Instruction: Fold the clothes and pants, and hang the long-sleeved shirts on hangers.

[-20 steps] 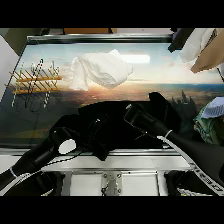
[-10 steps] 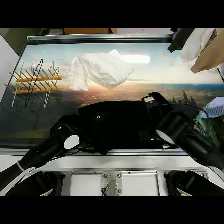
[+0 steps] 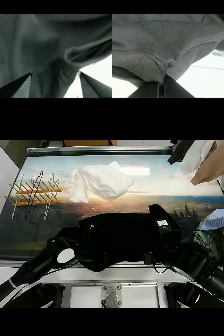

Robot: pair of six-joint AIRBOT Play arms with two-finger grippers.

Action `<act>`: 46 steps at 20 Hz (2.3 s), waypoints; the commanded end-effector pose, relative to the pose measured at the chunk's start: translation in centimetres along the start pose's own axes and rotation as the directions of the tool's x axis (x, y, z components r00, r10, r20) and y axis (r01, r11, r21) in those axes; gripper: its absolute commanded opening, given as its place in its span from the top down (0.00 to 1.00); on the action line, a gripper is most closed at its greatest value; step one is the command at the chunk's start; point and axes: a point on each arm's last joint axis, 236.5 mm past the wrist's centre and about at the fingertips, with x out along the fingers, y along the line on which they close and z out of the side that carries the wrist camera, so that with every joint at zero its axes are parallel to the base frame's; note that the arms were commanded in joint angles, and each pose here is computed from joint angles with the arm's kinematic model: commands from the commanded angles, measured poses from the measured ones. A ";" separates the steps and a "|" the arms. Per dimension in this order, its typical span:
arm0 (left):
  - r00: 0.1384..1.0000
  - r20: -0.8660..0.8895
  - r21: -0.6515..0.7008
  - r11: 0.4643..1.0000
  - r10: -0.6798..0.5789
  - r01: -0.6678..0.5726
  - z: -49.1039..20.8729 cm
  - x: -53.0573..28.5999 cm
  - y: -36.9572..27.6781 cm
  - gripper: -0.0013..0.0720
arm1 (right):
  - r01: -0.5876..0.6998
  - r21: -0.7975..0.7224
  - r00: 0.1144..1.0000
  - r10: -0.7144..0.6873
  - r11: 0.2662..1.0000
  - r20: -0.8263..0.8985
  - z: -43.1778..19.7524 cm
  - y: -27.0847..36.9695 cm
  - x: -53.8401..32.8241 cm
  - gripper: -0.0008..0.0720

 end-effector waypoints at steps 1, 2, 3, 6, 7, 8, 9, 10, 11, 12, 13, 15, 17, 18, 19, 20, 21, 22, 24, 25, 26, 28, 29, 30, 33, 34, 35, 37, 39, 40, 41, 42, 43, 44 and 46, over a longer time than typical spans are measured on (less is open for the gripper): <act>0.998 0.055 -0.083 0.996 -0.020 0.024 0.6 -1.6 -1.0 0.14 | -0.045 0.001 0.998 0.045 0.999 0.036 0.4 1.1 0.3 0.95; 0.998 0.055 -0.081 0.997 -0.012 0.017 1.0 -1.8 -1.4 0.14 | -0.053 0.001 0.998 0.053 0.999 0.045 0.6 1.3 0.3 0.95; 0.999 0.050 -0.070 0.997 -0.016 0.019 1.6 -1.9 -2.1 0.14 | -0.057 0.000 0.997 0.057 0.998 0.048 0.7 1.4 0.3 0.95; 0.999 -0.007 -0.010 0.999 0.049 -0.049 2.6 -1.5 -3.1 0.14 | -0.056 0.000 0.997 0.056 0.998 0.049 0.7 1.4 0.3 0.95; 0.995 -0.049 -0.010 0.996 0.089 -0.089 2.2 -1.0 -3.0 0.14 | -0.057 0.001 0.997 0.057 0.998 0.050 0.7 1.4 0.2 0.95; 0.990 -0.089 -0.006 0.993 0.114 -0.115 1.6 -0.4 -3.2 0.14 | -0.057 0.001 0.997 0.057 0.998 0.050 0.7 1.4 0.2 0.95; 0.988 -0.107 0.018 0.994 0.113 -0.112 0.9 0.3 -4.0 0.14 | -0.055 0.001 0.997 0.055 0.998 0.055 0.8 1.3 0.2 0.95; 0.986 -0.124 0.029 0.993 0.114 -0.111 0.0 1.1 -4.9 0.14 | -0.053 0.000 0.997 0.053 0.999 0.062 1.0 1.2 0.1 0.95; 0.981 -0.138 0.033 0.990 0.138 -0.135 -0.9 1.7 -5.0 0.14 | -0.051 0.000 0.996 0.051 0.999 0.069 1.1 1.1 0.0 0.95; 0.973 -0.154 0.036 0.985 0.171 -0.167 -2.0 2.5 -4.8 0.14 | -0.053 0.000 0.996 0.053 0.999 0.077 1.2 1.0 -0.1 0.95; 0.967 -0.164 0.031 0.981 0.194 -0.191 -2.7 3.0 -4.7 0.14 | -0.057 0.001 0.995 0.057 0.998 0.086 1.3 0.9 -0.3 0.95; 0.956 -0.193 0.048 0.976 0.220 -0.214 -4.0 4.1 -4.6 0.14 | -0.070 0.004 0.992 0.069 0.998 0.103 1.4 0.9 -0.8 0.95; 0.943 -0.206 0.055 0.965 0.261 -0.255 -4.1 5.2 -3.7 0.14 | -0.081 0.006 0.990 0.080 0.997 0.115 1.4 0.8 -1.2 0.95; 0.934 -0.194 0.052 0.954 0.301 -0.297 -3.7 5.6 -2.7 0.14 | -0.086 0.007 0.989 0.085 0.996 0.121 1.4 0.8 -1.4 0.95; 0.924 -0.179 0.048 0.941 0.339 -0.336 -3.3 6.0 -1.8 0.14 | -0.093 0.008 0.988 0.091 0.996 0.127 1.5 0.7 -1.6 0.95; 0.917 -0.170 0.044 0.932 0.361 -0.359 -2.9 6.2 -1.2 0.14 | -0.096 0.008 0.987 0.094 0.995 0.131 1.5 0.7 -1.7 0.95; 0.912 -0.166 0.044 0.927 0.375 -0.373 -2.7 6.4 -0.8 0.14 | -0.099 0.009 0.986 0.097 0.995 0.133 1.5 0.7 -1.8 0.95; 0.904 -0.159 0.041 0.917 0.398 -0.396 -2.5 6.4 -0.2 0.14 | -0.099 0.009 0.986 0.097 0.995 0.133 1.4 0.6 -1.8 0.95; 0.889 -0.140 0.023 0.899 0.437 -0.438 -1.8 6.0 0.9 0.53 | -0.101 0.009 0.986 0.099 0.995 0.131 1.3 0.7 -1.8 0.95; 0.888 -0.123 0.015 0.895 0.444 -0.445 -1.2 5.7 1.4 0.72 | -0.100 0.008 0.986 0.099 0.995 0.131 1.4 0.7 -1.8 0.95; 0.891 -0.104 0.005 0.896 0.443 -0.445 -0.5 5.1 1.6 0.93 | -0.094 -0.013 0.986 0.095 0.995 0.133 1.4 0.6 -1.9 0.95; 0.910 -0.033 -0.016 0.910 0.414 -0.415 2.3 2.2 1.5 0.96 | -0.042 -0.032 0.991 0.046 0.999 0.129 2.0 -1.1 -2.8 0.95; 0.926 0.027 -0.027 0.926 0.377 -0.376 4.3 -0.1 0.8 0.96 | -0.015 -0.033 0.991 0.019 0.999 0.129 2.9 -2.2 -3.9 0.95; 0.938 0.103 -0.040 0.944 0.331 -0.329 6.5 -2.7 -0.2 0.96 | 0.007 -0.032 0.991 -0.002 0.999 0.135 4.1 -3.2 -5.1 0.95; 0.936 0.272 -0.028 0.974 0.224 -0.225 9.5 -10.0 -2.9 0.96 | 0.051 -0.044 0.989 -0.044 0.998 0.143 7.6 -5.1 -8.2 0.95; 0.933 0.294 -0.030 0.977 0.208 -0.209 9.4 -11.5 -3.3 0.96 | 0.058 -0.044 0.988 -0.051 0.997 0.143 8.6 -5.2 -8.8 0.95; 0.932 0.297 -0.033 0.978 0.207 -0.207 8.9 -12.4 -3.1 0.96 | 0.057 -0.043 0.989 -0.051 0.997 0.138 9.4 -4.8 -9.1 0.95; 0.939 0.239 -0.043 0.969 0.247 -0.244 6.9 -11.8 -1.7 0.96 | 0.014 -0.054 0.995 -0.009 0.998 0.097 9.9 -3.0 -8.6 0.95; 0.955 0.144 -0.045 0.966 0.258 -0.254 4.3 -8.8 -0.4 0.96 | -0.034 -0.037 0.999 0.034 0.999 0.021 8.9 -0.9 -7.3 0.95; 0.953 0.124 -0.047 0.961 0.276 -0.272 3.7 -7.4 0.6 0.96 | -0.039 -0.043 0.999 0.039 0.998 0.002 8.6 0.0 -6.7 0.95; 0.951 0.116 -0.066 0.957 0.287 -0.281 3.8 -6.2 1.6 0.96 | -0.033 -0.050 0.999 0.033 0.998 -0.004 8.8 0.6 -6.1 0.95; 0.955 0.113 -0.085 0.960 0.275 -0.267 4.3 -5.2 2.0 0.96 | -0.035 -0.056 0.999 0.035 0.998 -0.003 9.1 1.3 -5.5 0.95; 0.964 0.107 -0.088 0.968 0.243 -0.234 5.1 -4.5 2.1 0.96 | -0.039 -0.056 0.999 0.040 0.998 0.003 9.7 1.9 -4.8 0.95; 0.975 0.096 -0.082 0.978 0.200 -0.193 5.9 -4.0 1.8 0.96 | -0.043 -0.060 0.999 0.043 0.997 0.005 10.2 2.4 -4.1 0.95; 0.991 0.055 -0.047 0.991 0.126 -0.123 6.6 -3.4 1.3 0.96 | -0.030 -0.062 0.999 0.030 0.998 -0.014 10.6 2.7 -2.8 0.95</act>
